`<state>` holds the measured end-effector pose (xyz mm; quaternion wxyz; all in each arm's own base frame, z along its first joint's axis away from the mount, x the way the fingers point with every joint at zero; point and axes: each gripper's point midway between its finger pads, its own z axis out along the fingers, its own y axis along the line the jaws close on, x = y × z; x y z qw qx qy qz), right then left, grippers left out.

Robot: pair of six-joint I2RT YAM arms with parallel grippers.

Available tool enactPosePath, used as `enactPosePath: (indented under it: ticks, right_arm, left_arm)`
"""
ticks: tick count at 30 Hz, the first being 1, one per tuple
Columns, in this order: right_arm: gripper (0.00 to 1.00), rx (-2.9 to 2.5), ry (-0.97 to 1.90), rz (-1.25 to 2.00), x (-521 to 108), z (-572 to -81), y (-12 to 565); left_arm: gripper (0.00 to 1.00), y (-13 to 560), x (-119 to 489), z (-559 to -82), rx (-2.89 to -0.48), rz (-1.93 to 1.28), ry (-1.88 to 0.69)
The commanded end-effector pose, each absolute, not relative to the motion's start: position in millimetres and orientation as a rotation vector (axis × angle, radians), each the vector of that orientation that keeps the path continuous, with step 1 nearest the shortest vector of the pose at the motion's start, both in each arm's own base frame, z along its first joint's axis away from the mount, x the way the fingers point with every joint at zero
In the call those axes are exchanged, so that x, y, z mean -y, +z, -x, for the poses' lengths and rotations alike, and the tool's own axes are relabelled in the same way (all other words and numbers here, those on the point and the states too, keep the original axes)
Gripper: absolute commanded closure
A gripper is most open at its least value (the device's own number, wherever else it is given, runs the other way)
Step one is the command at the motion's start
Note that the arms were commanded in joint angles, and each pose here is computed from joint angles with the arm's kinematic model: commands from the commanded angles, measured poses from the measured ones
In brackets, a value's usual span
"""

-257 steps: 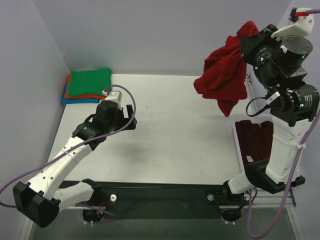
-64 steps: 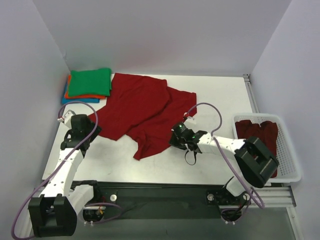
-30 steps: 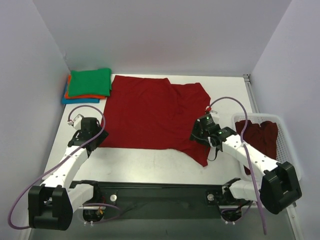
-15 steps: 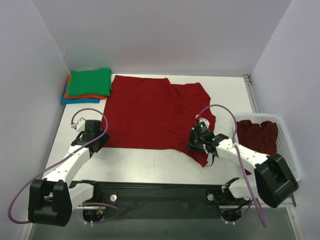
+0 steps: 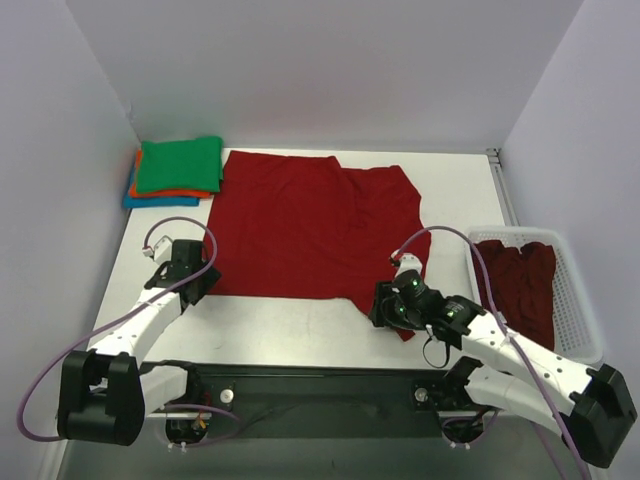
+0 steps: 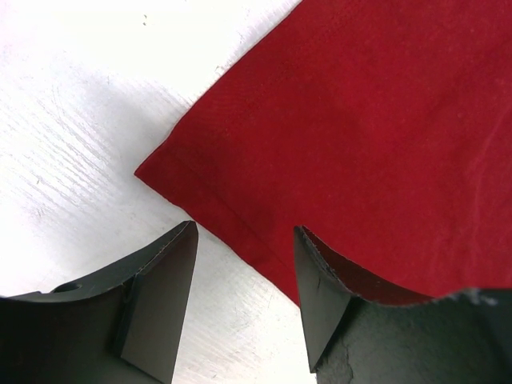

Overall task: Fold and stack the t-shirts
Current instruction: Flatten out the tshirt

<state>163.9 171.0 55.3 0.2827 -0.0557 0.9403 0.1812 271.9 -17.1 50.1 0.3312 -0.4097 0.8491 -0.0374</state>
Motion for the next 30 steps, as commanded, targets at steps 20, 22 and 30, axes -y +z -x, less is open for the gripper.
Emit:
enactPosePath:
  ticks: [20, 22, 30]
  right_arm:
    - [0.56, -2.519, 0.476, -0.075, -184, -238, 52]
    - [0.59, -2.529, 0.471, -0.067, -188, -235, 48]
    - [0.66, -2.526, 0.454, -0.086, -188, -230, 43]
  left_arm:
    - [0.39, 64, 19, -288, -2.163, 1.049, -0.135]
    - [0.39, 64, 19, -288, -2.161, 1.047, -0.137]
    - [0.39, 65, 19, -289, -2.162, 1.034, -0.134]
